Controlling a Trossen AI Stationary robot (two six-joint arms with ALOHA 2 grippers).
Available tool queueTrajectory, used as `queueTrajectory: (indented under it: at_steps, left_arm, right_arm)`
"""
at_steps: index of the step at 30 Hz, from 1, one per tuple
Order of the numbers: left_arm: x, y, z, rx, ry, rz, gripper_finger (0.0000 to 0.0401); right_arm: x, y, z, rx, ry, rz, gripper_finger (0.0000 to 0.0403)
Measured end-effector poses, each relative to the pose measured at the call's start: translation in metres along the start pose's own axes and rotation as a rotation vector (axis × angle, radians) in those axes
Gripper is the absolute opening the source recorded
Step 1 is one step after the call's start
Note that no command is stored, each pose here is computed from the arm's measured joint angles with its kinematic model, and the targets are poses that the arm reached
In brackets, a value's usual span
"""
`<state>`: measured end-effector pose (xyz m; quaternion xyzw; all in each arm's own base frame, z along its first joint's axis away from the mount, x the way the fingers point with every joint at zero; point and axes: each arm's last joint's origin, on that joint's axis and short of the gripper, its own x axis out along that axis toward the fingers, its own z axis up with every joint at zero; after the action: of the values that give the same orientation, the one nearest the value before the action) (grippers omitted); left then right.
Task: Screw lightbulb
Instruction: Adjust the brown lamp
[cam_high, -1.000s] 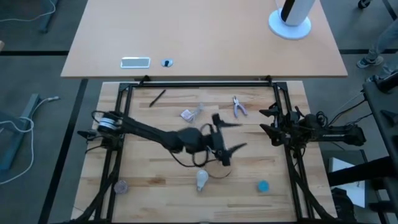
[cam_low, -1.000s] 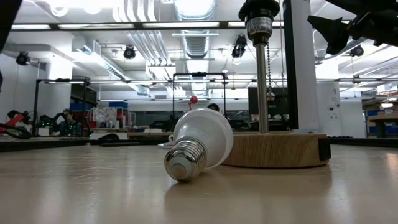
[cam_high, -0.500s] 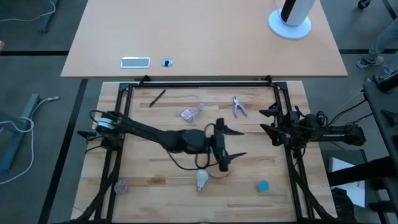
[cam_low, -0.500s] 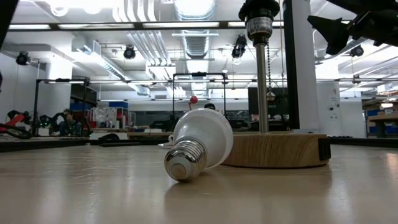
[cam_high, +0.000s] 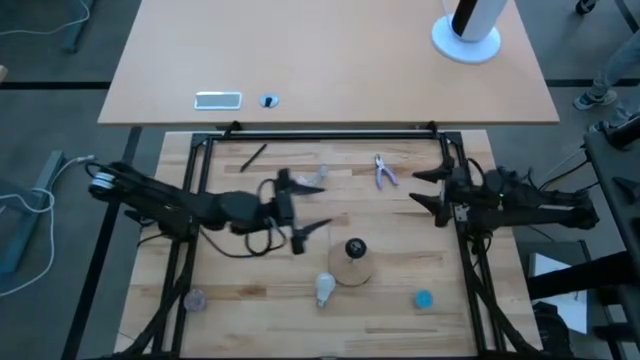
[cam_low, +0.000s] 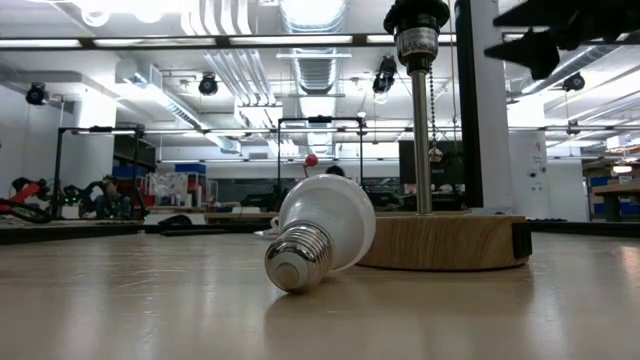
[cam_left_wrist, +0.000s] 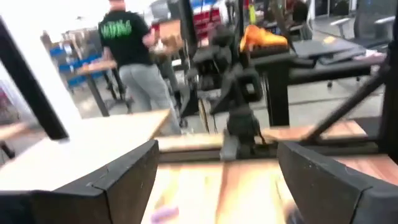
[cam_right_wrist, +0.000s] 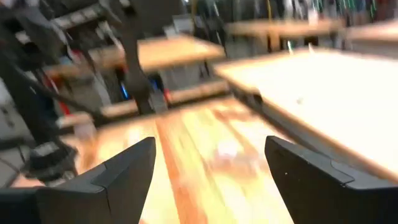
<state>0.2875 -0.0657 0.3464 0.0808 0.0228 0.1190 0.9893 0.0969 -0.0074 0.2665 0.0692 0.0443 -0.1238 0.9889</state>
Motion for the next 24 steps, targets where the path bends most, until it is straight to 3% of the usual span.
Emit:
queueTrajectory:
  at_steps: [5,13,24]
  left_arm:
    - [-0.045,0.018,-0.032,-0.134,0.005,-0.016,0.0318]
    - [-0.073,0.025,-0.076,-0.69,-0.032,-0.042,0.0318]
    - [-0.069,0.017,-0.101,-0.801,-0.026,-0.061,0.0318]
  right_arm:
    - [0.0,0.001,0.008,0.026,0.081,-0.015,0.0308]
    - [-0.003,0.003,0.026,0.059,0.059,-0.012,0.0305]
    - [-0.006,0.005,0.045,0.097,-0.087,0.017,0.0306]
